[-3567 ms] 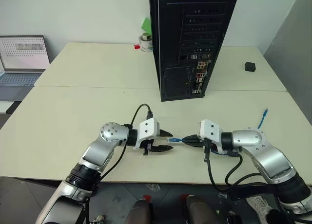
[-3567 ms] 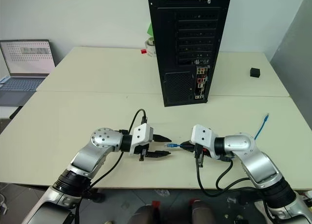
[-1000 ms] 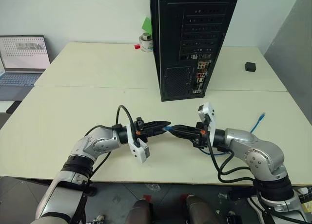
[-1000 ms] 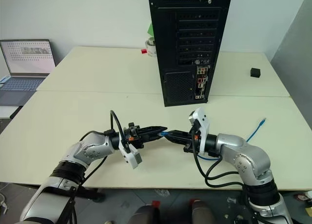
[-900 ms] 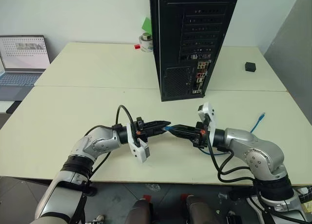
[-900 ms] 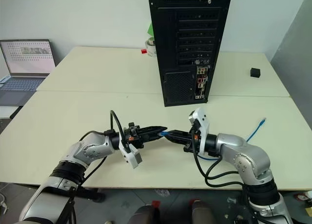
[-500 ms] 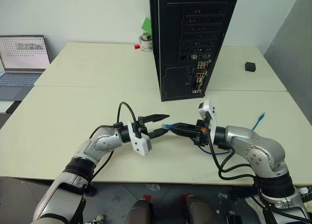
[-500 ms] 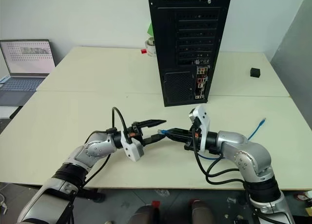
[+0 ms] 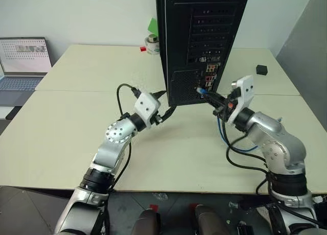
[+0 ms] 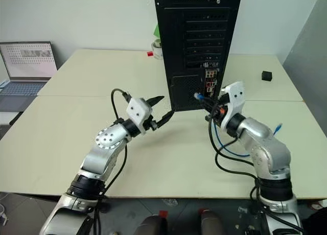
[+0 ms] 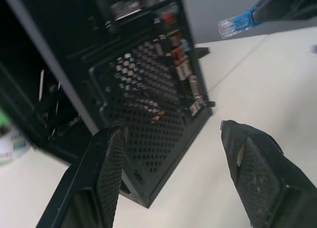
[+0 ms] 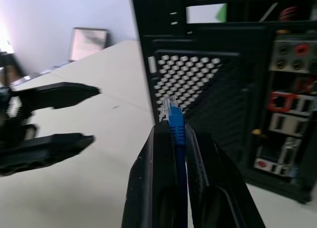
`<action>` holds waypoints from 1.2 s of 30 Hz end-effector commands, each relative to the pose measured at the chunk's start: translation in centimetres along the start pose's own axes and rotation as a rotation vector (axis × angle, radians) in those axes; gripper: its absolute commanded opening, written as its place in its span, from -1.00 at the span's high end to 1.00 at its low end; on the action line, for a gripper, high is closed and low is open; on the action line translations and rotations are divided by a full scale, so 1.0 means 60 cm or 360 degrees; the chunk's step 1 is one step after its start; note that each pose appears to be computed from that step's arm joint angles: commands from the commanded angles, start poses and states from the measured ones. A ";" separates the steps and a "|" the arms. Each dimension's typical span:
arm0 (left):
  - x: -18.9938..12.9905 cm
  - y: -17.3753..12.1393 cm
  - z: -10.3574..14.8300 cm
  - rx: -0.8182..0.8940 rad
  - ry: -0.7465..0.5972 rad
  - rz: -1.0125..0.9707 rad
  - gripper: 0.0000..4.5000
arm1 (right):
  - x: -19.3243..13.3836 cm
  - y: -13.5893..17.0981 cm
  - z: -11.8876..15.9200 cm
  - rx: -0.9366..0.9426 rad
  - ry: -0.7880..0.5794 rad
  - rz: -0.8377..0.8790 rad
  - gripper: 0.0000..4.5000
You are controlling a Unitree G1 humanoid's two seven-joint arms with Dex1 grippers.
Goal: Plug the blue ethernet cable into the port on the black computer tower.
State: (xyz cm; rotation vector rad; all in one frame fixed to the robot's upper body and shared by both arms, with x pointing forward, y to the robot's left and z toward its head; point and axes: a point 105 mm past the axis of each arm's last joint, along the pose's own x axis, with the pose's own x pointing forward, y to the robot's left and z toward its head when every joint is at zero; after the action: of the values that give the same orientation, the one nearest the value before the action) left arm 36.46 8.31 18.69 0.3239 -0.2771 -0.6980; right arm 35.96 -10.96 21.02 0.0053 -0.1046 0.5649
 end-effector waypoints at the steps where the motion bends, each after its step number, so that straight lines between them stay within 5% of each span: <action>1: 0.010 0.012 0.033 -0.0104 -0.0012 0.0079 -0.41 | 0.019 -0.015 0.017 -0.0110 -0.0103 -0.0224 1.00; 13: 0.009 -0.003 0.053 -0.0235 -0.0038 -0.0015 -0.41 | 0.053 -0.040 0.000 -0.0118 -0.0143 -0.0596 1.00; 36: 0.007 -0.020 0.052 -0.0211 -0.0040 -0.0106 -0.41 | 0.072 -0.052 -0.007 -0.0073 -0.0157 -0.0648 1.00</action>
State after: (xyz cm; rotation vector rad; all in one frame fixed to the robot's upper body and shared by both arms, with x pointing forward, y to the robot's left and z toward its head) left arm 35.71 6.91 19.63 0.1788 -0.1730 -0.7658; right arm 41.28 -11.02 18.76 0.0023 -0.1236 0.1703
